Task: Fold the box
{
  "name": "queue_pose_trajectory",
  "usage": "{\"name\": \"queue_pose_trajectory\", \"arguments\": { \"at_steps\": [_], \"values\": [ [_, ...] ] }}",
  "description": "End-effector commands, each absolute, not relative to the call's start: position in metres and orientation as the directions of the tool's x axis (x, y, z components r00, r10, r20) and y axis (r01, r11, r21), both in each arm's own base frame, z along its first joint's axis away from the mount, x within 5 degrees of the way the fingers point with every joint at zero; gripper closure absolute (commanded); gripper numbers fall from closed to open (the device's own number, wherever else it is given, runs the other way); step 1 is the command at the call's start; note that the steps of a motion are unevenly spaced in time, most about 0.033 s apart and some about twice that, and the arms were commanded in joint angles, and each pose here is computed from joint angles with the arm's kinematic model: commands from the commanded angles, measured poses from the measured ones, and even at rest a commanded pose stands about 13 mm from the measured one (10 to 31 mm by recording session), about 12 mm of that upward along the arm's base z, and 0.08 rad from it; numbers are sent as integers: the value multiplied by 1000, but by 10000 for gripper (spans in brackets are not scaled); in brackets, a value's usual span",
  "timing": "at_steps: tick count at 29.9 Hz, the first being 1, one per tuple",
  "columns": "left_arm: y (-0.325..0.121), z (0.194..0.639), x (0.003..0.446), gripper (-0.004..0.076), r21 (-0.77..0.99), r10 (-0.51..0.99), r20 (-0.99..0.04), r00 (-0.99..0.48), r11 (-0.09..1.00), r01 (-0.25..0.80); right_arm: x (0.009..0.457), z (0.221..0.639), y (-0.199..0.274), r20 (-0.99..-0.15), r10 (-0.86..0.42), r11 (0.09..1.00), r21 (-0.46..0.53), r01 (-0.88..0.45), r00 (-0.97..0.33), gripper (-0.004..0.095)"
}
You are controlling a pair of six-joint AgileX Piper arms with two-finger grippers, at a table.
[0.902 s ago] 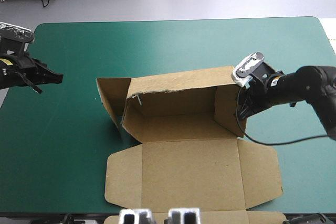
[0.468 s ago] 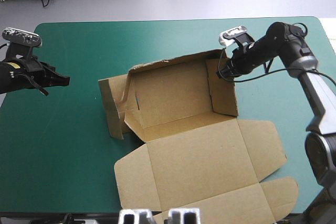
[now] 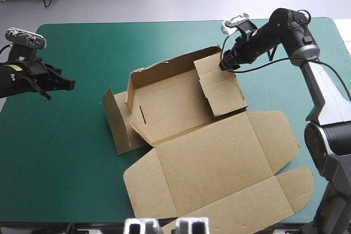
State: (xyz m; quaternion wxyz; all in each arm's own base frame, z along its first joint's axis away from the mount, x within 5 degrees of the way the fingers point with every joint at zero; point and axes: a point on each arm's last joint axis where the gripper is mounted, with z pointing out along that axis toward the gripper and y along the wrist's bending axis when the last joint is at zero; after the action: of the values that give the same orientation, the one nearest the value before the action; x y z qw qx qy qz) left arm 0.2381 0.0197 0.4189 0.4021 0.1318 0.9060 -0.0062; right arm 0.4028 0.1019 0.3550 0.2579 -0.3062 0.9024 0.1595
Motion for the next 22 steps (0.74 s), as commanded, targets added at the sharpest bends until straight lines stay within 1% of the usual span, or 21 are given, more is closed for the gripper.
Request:
{"name": "queue_pose_trajectory", "arguments": {
  "at_steps": [1, 5, 8, 10, 13, 16, 19, 22],
  "values": [
    [20, 434, 236, 710, 114, 220, -789, -573, 970, 216, 374, 405, 98, -636, -438, 775, 90, -625, -635, 220],
    [23, 433, 235, 713, 109, 196, -785, -588, 978, 180, 365, 401, 95, -614, -442, 779, 99, -619, -654, 229],
    [27, 431, 234, 715, 119, 183, -763, -620, 983, 143, 366, 380, 95, -558, -447, 784, 131, -606, -699, 229],
    [27, 429, 232, 715, 111, 180, -748, -639, 983, 146, 369, 362, 97, -514, -455, 783, 157, -601, -727, 230],
    [25, 428, 231, 715, 86, 163, -738, -655, 985, 148, 375, 342, 107, -464, -487, 773, 165, -612, -740, 228],
    [23, 426, 229, 715, 62, 156, -725, -671, 985, 161, 384, 328, 120, -429, -527, 763, 142, -630, -734, 229],
    [23, 425, 228, 715, 56, 158, -711, -685, 984, 169, 392, 317, 136, -392, -567, 761, 87, -643, -724, 229],
    [22, 424, 227, 715, 48, 160, -699, -697, 983, 178, 398, 313, 150, -378, -594, 756, 40, -653, -710, 251]
  ]
}}
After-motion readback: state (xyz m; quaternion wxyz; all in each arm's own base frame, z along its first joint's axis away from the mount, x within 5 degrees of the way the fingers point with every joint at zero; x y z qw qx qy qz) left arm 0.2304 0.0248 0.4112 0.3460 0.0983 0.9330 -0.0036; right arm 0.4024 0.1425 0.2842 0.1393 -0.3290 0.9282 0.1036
